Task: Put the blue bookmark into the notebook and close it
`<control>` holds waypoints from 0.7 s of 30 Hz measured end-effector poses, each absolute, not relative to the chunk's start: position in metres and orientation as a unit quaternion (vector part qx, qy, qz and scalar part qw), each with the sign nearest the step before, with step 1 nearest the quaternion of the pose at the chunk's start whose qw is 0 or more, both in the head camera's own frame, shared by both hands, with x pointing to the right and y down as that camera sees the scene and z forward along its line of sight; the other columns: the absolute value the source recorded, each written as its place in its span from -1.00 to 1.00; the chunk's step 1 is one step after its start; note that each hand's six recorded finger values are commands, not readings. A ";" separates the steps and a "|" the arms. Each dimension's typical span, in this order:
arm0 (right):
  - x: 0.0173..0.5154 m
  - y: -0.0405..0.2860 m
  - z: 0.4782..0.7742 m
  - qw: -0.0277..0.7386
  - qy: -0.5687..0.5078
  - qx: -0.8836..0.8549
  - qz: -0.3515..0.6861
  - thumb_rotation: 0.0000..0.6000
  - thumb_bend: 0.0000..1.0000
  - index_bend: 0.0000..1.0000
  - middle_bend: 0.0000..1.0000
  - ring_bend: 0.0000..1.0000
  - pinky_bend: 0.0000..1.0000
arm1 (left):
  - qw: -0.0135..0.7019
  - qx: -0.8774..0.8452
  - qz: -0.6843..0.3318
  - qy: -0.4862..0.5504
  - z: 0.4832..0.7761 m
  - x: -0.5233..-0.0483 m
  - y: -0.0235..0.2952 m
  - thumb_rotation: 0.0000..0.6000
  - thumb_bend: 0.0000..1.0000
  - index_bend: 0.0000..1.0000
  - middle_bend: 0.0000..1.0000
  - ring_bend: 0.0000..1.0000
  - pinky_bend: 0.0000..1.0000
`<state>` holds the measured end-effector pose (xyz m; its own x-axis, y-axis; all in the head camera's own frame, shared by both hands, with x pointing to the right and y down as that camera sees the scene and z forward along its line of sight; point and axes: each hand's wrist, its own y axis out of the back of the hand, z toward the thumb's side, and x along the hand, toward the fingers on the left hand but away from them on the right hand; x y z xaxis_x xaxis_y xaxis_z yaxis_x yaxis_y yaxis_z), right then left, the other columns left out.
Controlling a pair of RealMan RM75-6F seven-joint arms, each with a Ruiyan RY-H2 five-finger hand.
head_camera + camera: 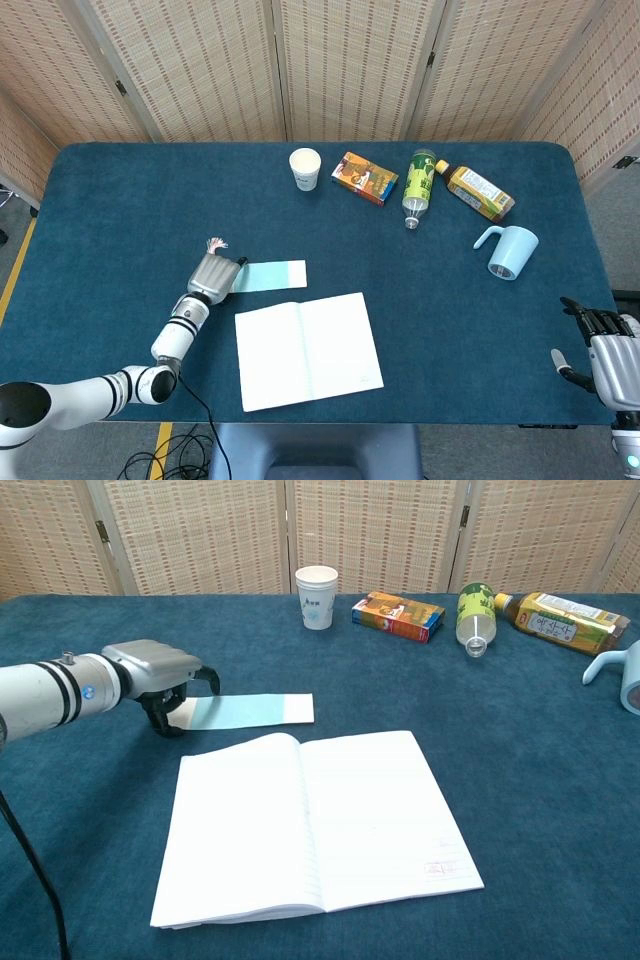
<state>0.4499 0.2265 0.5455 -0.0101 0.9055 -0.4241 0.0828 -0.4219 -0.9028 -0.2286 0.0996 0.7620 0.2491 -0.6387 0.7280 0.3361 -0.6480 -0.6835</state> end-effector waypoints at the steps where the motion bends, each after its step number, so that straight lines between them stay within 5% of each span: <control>1: 0.450 0.226 0.546 0.353 -0.406 -0.609 0.583 1.00 -0.49 -0.66 -0.43 -0.47 -0.54 | 0.406 -0.677 -0.604 0.111 0.763 -0.229 0.099 1.00 -0.38 -0.56 0.67 0.59 0.84; 21: 0.452 0.228 0.544 0.353 -0.408 -0.607 0.584 1.00 -0.49 -0.66 -0.43 -0.47 -0.54 | 0.370 -0.672 -0.623 0.157 0.766 -0.226 0.076 1.00 -0.38 -0.56 0.67 0.59 0.84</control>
